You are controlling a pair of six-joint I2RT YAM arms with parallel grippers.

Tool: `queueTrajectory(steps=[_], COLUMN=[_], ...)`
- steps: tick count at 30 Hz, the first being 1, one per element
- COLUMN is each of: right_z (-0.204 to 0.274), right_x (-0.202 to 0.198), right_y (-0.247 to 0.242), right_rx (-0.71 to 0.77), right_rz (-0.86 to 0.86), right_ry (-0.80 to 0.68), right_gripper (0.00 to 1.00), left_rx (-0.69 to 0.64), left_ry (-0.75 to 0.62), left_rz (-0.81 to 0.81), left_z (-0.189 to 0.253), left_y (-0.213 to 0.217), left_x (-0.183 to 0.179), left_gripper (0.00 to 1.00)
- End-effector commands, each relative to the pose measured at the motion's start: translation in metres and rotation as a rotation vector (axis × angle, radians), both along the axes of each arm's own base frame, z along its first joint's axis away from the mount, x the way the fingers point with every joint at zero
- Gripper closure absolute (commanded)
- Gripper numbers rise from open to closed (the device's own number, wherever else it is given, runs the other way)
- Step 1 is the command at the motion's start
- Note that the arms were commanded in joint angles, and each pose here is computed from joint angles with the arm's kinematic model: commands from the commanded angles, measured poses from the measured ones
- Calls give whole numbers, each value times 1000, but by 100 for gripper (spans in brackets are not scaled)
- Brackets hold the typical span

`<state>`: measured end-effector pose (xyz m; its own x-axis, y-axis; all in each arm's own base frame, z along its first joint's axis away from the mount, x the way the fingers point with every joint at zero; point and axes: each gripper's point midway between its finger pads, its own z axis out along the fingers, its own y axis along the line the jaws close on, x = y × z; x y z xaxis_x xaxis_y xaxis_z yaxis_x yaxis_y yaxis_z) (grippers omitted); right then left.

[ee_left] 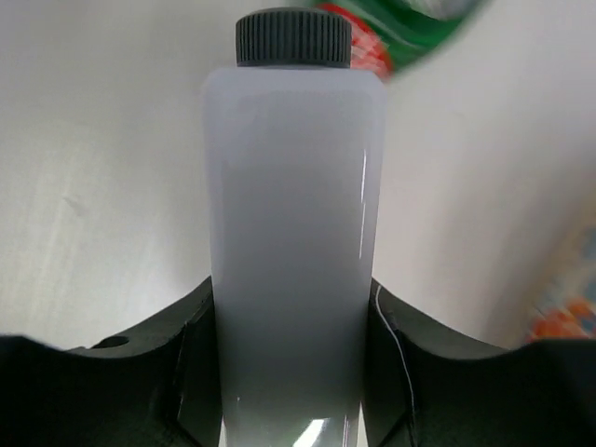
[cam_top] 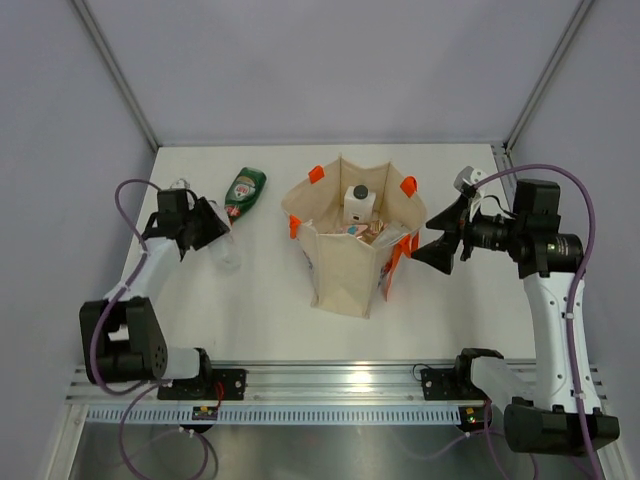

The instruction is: Place the personal care products into the canvas bag

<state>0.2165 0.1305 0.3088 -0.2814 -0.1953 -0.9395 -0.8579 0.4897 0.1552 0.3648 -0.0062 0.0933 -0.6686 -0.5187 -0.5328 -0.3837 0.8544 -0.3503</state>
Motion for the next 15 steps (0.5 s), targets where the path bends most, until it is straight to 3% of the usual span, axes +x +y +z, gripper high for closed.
queueTrajectory(steps=[1, 8, 15], right_z=[24, 47, 62], right_x=[-17, -32, -38], right_y=[13, 54, 118], right_rx=[74, 136, 187], right_rz=[122, 338, 460], right_ry=[-1, 59, 184], right_gripper=[1, 1, 0], left_rx=[-238, -515, -528], left_ry=[-468, -801, -1047], left_rz=[-290, -734, -939], left_z=[104, 189, 268], left_y=[-68, -164, -188], left_x=[5, -101, -180], left_gripper=[100, 100, 100])
